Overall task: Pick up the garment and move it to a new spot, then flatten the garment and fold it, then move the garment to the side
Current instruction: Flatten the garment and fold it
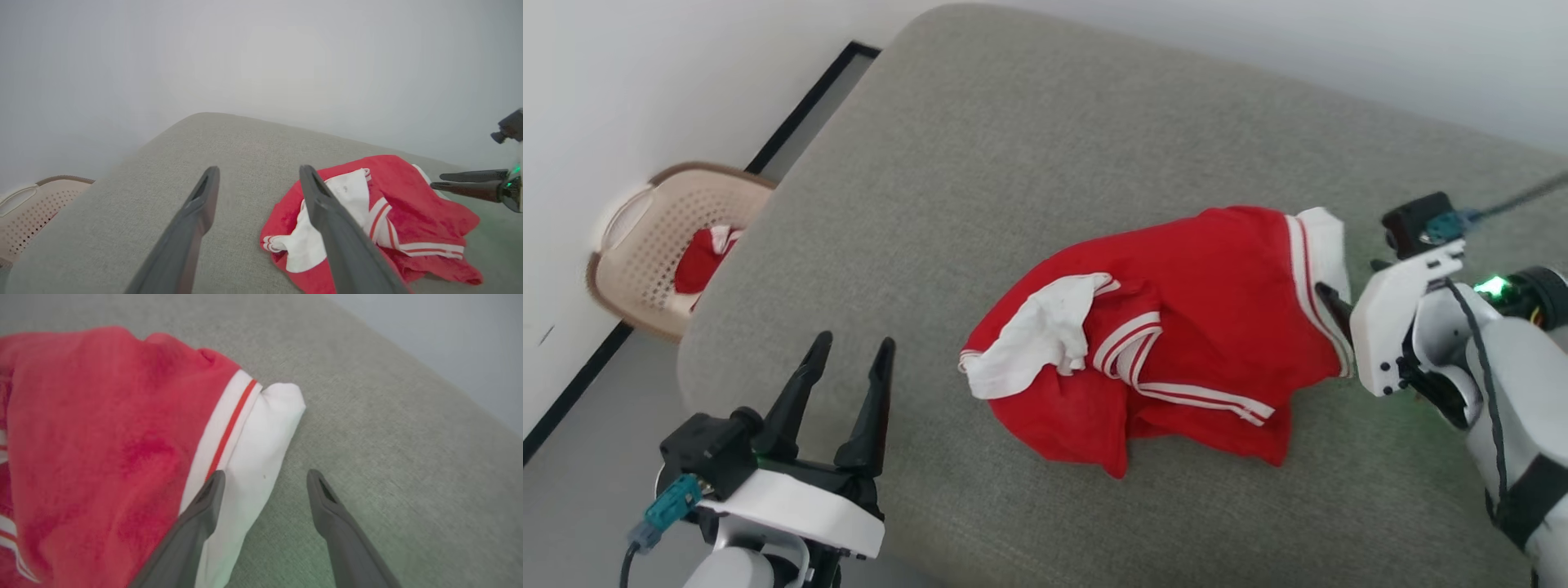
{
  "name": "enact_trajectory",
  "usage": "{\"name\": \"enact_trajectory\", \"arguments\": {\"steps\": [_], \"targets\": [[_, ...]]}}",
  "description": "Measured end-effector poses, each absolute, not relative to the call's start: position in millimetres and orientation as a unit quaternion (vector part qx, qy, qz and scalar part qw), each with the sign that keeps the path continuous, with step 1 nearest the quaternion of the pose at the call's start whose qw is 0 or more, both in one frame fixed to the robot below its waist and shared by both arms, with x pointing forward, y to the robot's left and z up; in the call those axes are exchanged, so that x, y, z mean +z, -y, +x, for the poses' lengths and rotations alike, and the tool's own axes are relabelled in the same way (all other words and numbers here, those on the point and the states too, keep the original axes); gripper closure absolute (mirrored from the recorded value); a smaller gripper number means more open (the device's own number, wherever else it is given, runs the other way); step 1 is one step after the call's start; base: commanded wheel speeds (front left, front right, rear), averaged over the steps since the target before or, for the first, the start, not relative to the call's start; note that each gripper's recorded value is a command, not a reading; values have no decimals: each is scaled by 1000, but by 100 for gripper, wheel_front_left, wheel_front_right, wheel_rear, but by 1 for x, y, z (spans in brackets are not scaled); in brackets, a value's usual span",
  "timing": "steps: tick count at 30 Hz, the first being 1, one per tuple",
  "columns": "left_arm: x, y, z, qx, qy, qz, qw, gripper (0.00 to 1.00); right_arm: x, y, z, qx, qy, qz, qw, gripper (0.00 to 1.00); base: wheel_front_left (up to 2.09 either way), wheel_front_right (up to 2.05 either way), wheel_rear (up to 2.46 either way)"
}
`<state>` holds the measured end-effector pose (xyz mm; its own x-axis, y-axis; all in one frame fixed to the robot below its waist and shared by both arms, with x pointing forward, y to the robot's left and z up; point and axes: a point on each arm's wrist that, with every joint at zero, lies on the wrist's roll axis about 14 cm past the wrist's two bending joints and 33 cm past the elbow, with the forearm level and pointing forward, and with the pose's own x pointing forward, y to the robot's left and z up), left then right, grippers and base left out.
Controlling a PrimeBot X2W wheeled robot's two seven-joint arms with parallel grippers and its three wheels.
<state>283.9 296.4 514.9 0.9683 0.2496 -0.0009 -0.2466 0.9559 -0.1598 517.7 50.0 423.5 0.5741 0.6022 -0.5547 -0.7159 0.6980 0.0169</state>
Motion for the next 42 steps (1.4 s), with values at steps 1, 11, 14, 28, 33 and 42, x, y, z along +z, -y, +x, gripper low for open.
{"name": "enact_trajectory", "arguments": {"steps": [1, 11, 14, 28, 33, 42], "targets": [[512, -298, 282, 133, 7, -83, 988, 0, 416, -51, 518, 376, -287, -118, 873, 0, 0, 0, 0], [509, -307, 277, 172, 12, -100, 980, 0, 374, -51, 517, 371, -413, -157, 817, 100, 0, 0, 0], [510, -306, 278, 170, 17, -96, 981, 0, 376, -52, 519, 369, -416, -148, 818, 100, 0, 0, 0], [514, -312, 278, 154, 34, -95, 983, 0, 445, 1, 539, 331, -355, -101, 869, 100, 0, 0, 0], [513, -305, 286, 131, 34, -95, 986, 0, 452, 65, 536, 270, -377, -90, 881, 100, 0, 0, 0], [515, -295, 293, 99, 35, -95, 990, 0, 417, 138, 487, 192, -453, -53, 869, 100, 0, 0, 0]]}}
